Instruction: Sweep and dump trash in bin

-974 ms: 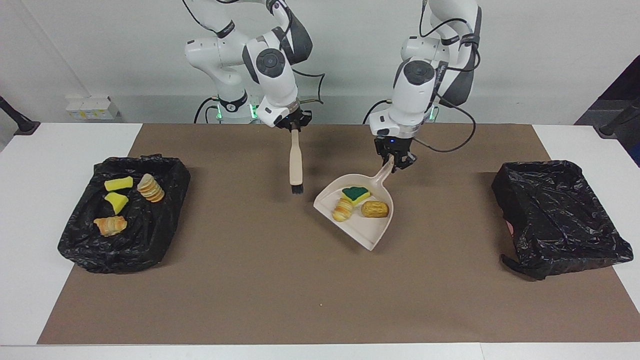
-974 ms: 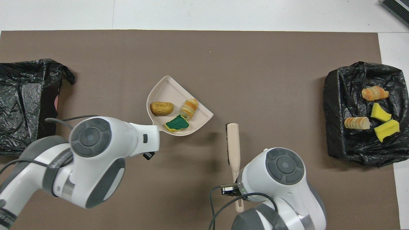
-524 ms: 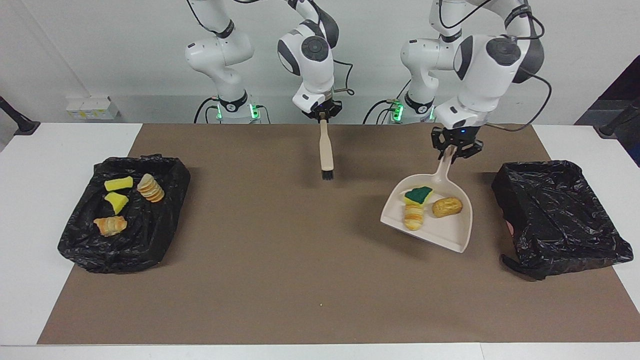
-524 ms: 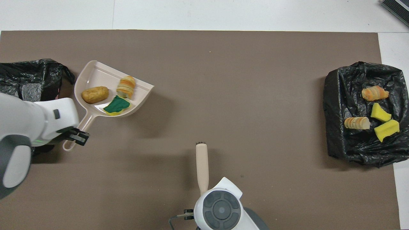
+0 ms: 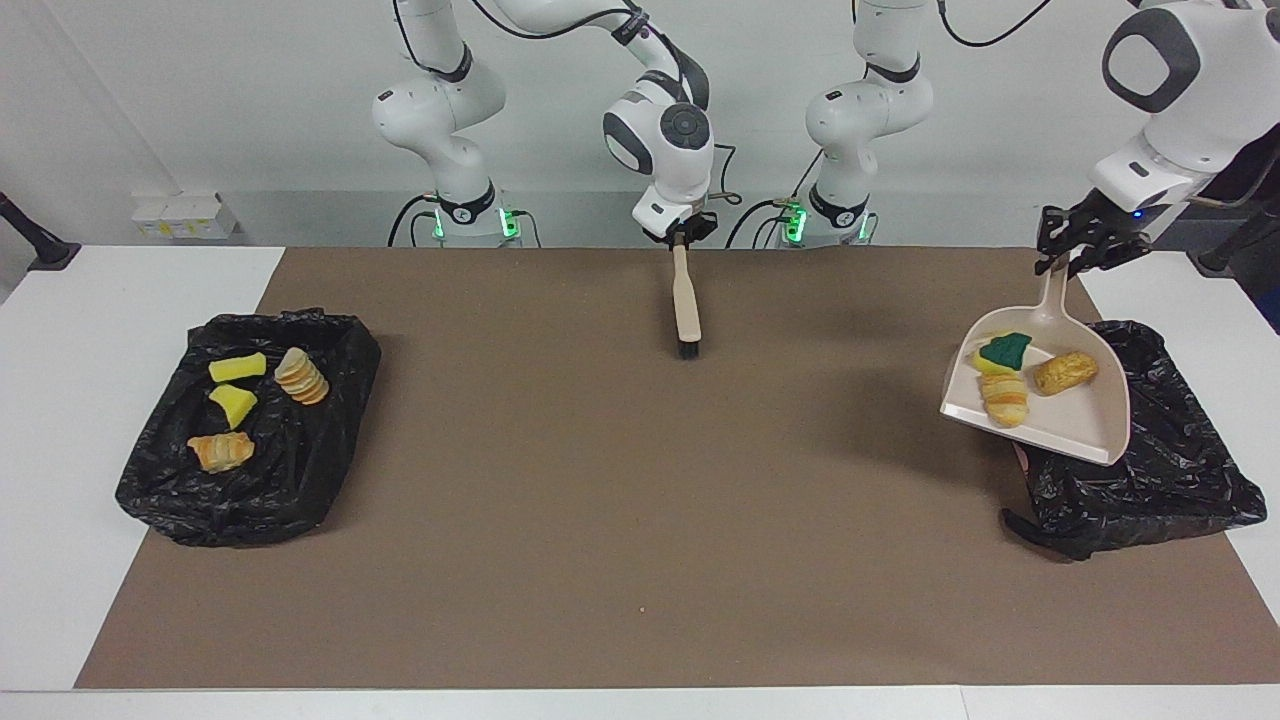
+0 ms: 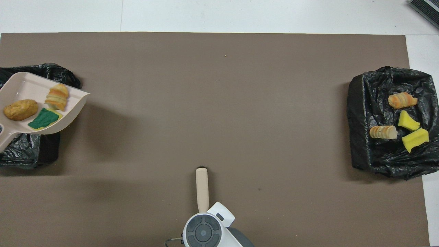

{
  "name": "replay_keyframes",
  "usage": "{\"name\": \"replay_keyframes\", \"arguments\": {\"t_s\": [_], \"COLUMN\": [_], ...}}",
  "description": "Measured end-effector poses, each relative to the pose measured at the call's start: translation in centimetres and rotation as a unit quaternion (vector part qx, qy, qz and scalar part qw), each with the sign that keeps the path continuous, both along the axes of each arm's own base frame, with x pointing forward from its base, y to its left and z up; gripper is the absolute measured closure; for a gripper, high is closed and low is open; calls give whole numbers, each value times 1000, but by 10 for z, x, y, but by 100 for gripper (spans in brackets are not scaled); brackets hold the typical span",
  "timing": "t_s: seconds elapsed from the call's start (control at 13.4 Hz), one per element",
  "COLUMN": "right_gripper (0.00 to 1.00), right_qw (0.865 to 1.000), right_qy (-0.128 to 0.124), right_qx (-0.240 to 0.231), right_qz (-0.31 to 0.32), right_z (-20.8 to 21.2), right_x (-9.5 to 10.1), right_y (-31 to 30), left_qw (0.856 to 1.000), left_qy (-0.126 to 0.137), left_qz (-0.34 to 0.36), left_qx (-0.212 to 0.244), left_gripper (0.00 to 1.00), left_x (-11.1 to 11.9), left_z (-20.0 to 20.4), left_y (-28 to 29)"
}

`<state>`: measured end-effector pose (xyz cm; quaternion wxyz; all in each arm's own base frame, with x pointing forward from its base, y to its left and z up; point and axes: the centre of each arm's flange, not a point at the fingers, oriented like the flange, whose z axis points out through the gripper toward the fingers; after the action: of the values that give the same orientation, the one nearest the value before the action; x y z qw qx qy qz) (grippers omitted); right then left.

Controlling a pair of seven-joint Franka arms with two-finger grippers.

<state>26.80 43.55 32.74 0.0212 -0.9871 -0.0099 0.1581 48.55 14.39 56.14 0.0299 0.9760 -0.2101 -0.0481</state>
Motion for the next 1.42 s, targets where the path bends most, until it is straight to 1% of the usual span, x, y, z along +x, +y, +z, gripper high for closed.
{"name": "replay_keyframes", "arguments": {"t_s": [0.07,0.22,0.37,0.6,0.67,0.75,0.82,0.9,1.05,1.12,1.27,1.42], "right_gripper": [74,74,74,73,71,65,63,63,47,46,36,35], "right_qw": [1000,1000,1000,1000,1000,1000,1000,999,998,997,995,991], "right_qy": [0,-1,0,0,1,1,0,-3,-9,-14,-36,-62], "right_qx": [0,0,0,0,0,-1,0,2,10,15,25,36], "right_qz": [-1,-5,-7,-12,-14,-20,-28,-35,-56,-69,-93,-114], "right_z": [1,1,1,0,0,0,2,5,14,20,39,72], "right_x": [0,2,4,8,10,12,15,20,42,55,85,119], "right_y": [1,0,-1,-2,-2,-2,-1,-2,-9,-15,-37,-77], "left_qw": [1000,997,991,977,971,965,958,950,934,926,901,875], "left_qy": [12,32,52,86,96,107,118,129,146,153,162,172], "left_qz": [-14,-43,-75,-111,-121,-132,-147,-165,-194,-210,-247,-279], "left_qx": [16,52,99,163,181,198,215,232,260,276,319,357], "left_gripper": [67,67,67,67,67,67,67,67,67,67,67,67], "left_x": [0,7,17,30,32,35,39,44,53,57,68,82], "left_z": [5,20,28,28,28,26,24,22,20,22,30,30], "left_y": [18,47,74,94,97,98,98,95,87,82,67,47]}}
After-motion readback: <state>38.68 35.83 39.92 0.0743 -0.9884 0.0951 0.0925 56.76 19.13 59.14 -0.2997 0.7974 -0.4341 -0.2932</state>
